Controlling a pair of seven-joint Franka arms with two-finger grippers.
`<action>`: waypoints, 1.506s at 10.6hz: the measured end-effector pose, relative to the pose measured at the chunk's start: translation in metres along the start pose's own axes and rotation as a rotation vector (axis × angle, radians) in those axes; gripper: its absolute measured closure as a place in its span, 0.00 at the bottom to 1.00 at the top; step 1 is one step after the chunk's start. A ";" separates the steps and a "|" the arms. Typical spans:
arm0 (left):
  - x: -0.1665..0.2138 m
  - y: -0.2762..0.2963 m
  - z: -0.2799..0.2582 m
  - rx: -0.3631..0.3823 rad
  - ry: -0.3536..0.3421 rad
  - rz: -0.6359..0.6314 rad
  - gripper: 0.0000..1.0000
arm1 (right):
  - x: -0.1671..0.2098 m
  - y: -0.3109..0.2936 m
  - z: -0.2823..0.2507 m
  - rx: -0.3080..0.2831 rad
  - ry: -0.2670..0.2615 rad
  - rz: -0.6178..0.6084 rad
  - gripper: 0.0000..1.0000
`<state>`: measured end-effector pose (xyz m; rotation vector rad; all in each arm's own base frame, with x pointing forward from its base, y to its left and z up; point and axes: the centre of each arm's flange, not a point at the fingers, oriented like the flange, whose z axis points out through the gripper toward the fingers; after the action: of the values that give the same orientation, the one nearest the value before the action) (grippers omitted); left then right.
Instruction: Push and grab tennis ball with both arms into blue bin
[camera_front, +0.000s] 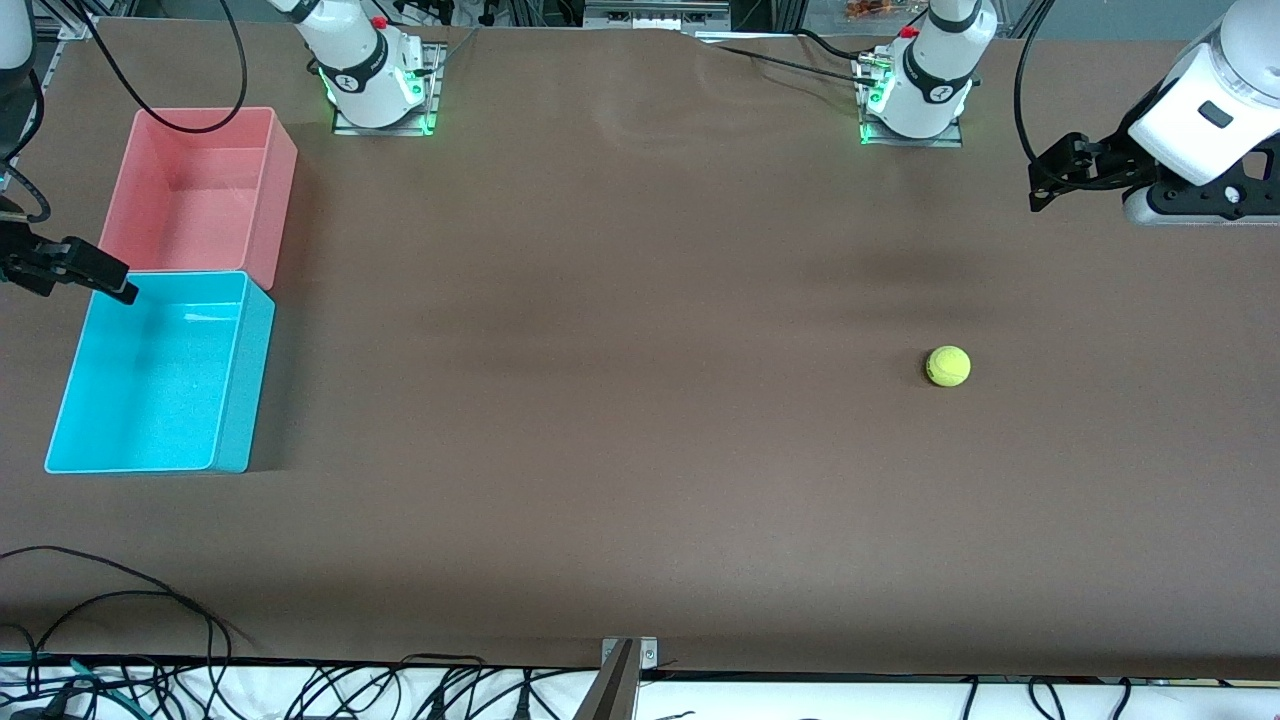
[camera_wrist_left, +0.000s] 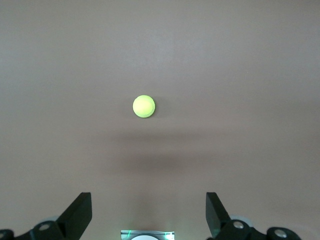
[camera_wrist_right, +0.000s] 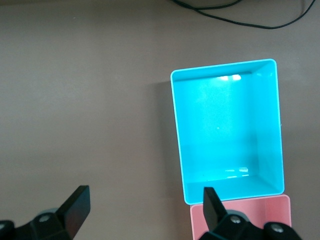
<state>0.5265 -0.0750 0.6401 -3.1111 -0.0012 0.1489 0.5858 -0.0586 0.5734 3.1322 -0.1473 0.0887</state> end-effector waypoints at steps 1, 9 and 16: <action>0.000 0.000 0.000 0.000 0.000 0.000 0.00 | 0.000 0.000 0.000 0.000 0.000 0.000 0.00; 0.001 -0.002 0.002 0.000 -0.006 -0.004 0.00 | 0.001 0.000 0.003 0.002 -0.004 0.000 0.00; 0.025 -0.006 0.054 0.006 -0.076 -0.014 0.00 | 0.002 0.000 0.004 0.002 -0.007 0.000 0.00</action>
<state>0.5462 -0.0679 0.5837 -3.0969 -0.0245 0.2668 0.5876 -0.0584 0.5691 3.1344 -0.1476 0.0775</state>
